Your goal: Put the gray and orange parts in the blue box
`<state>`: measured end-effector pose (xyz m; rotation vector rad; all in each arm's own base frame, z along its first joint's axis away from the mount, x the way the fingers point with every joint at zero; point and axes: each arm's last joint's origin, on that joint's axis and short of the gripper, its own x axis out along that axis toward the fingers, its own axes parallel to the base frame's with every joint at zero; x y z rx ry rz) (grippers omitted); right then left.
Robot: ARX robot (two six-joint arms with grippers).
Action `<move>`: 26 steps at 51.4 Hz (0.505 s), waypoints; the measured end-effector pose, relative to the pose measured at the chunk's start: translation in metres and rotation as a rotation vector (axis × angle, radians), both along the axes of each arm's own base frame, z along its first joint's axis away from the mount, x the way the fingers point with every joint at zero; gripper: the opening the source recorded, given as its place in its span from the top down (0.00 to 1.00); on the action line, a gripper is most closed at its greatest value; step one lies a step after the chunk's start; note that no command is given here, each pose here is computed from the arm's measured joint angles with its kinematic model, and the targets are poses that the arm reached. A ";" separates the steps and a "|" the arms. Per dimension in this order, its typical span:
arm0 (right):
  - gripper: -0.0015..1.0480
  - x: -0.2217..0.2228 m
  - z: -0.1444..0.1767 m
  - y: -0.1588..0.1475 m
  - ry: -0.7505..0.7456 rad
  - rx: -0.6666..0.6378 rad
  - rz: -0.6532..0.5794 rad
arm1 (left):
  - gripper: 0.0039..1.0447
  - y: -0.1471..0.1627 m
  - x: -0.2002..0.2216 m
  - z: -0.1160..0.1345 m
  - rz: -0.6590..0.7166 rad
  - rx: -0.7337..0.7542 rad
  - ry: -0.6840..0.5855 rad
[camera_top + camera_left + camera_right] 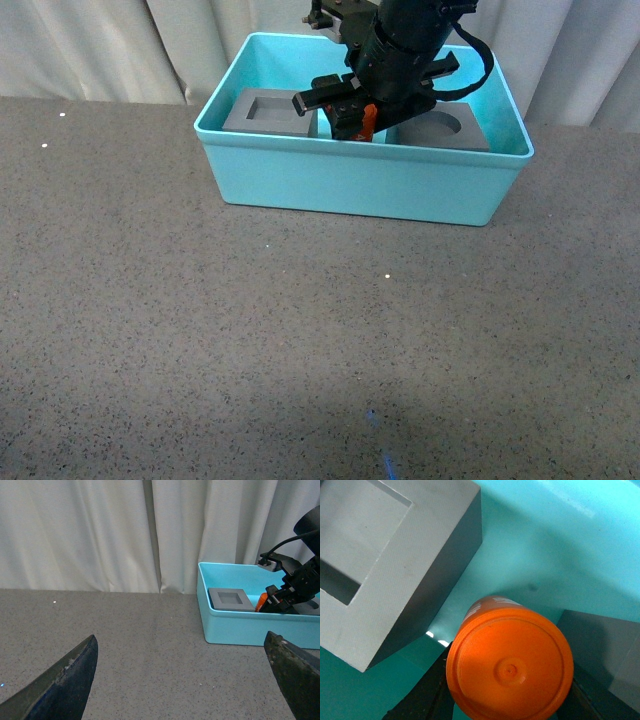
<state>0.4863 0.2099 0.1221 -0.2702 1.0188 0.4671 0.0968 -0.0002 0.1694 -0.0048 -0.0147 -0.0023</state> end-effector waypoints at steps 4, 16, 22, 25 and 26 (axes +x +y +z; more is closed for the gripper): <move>0.59 0.001 -0.001 0.000 0.001 -0.005 -0.002 | 0.06 0.000 0.000 0.000 0.000 0.000 0.000; 0.38 0.000 -0.001 0.002 0.005 0.004 -0.006 | 0.06 0.000 0.000 0.000 0.000 0.000 0.000; 0.21 0.000 0.002 0.001 -0.008 0.014 -0.015 | 0.06 0.000 0.000 0.000 0.000 0.000 0.000; 0.11 -0.002 0.006 0.000 -0.015 0.015 -0.018 | 0.06 0.000 0.000 0.000 0.000 0.000 0.000; 0.09 -0.002 0.007 0.000 -0.016 0.015 -0.019 | 0.06 0.000 0.000 0.000 0.000 0.000 0.000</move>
